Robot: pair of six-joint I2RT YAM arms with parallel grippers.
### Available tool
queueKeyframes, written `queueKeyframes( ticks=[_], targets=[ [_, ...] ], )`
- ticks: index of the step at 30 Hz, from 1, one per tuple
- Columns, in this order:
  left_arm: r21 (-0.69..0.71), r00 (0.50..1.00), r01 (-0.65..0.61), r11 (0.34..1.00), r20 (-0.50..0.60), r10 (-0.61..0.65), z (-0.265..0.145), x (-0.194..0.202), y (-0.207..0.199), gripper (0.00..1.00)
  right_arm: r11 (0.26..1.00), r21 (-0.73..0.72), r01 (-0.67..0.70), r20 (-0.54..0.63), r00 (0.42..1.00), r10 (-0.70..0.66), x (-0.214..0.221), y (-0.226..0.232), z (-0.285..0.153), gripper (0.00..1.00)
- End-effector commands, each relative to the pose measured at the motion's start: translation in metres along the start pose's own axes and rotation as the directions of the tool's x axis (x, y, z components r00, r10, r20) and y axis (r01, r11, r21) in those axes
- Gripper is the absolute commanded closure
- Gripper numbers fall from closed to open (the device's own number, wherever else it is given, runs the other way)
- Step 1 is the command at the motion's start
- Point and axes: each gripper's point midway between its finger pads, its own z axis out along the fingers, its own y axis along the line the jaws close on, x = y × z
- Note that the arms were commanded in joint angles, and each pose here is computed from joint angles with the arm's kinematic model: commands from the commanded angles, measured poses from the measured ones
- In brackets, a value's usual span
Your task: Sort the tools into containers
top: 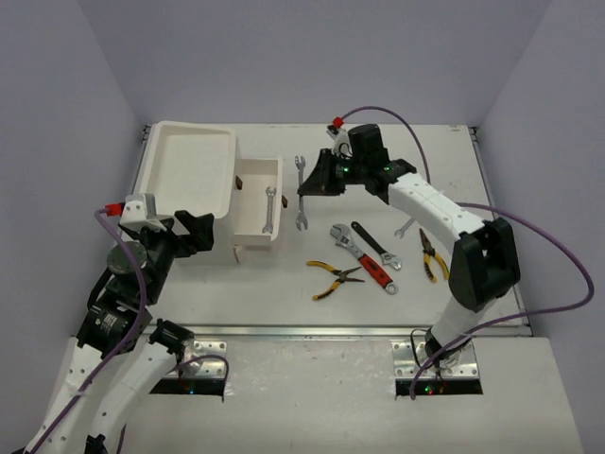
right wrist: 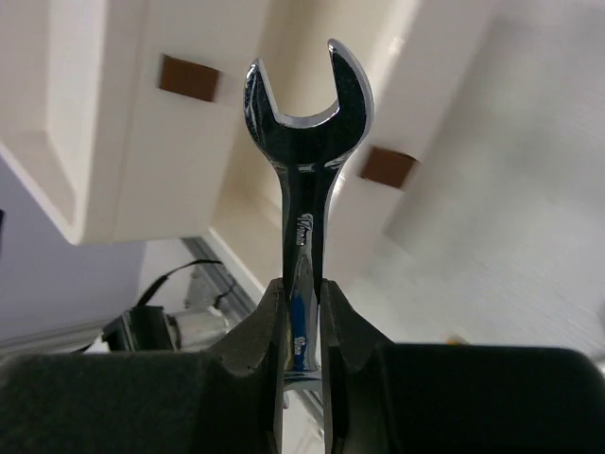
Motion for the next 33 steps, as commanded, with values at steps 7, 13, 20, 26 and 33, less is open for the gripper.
queueKeyframes(
  ticks=[7,13,20,26,33],
  targets=[
    [0.011,0.998,0.011,1.000,0.060,-0.012,-0.001,-0.015,-0.003,0.00,0.975,-0.201,-0.093,0.016,0.995,0.098,-0.038,0.071,0.078,0.98],
    [0.012,0.998,0.013,1.000,0.069,-0.014,-0.002,-0.017,-0.002,0.00,0.987,-0.125,-0.106,-0.019,0.994,0.104,-0.035,0.061,0.101,0.46],
    [0.015,0.998,0.013,1.000,0.068,-0.014,-0.003,-0.017,-0.003,0.00,0.999,0.022,-0.027,0.078,0.997,0.026,-0.059,0.050,0.064,0.01],
    [0.019,0.997,0.018,1.000,0.078,-0.019,-0.005,-0.019,-0.003,0.00,0.854,0.514,-0.075,0.207,0.978,-0.039,-0.075,-0.068,-0.040,0.01],
    [0.023,0.996,0.020,1.000,0.083,-0.021,-0.006,-0.020,-0.003,0.00,0.492,0.827,-0.272,0.309,0.951,0.005,-0.030,-0.210,-0.152,0.01]
  ],
)
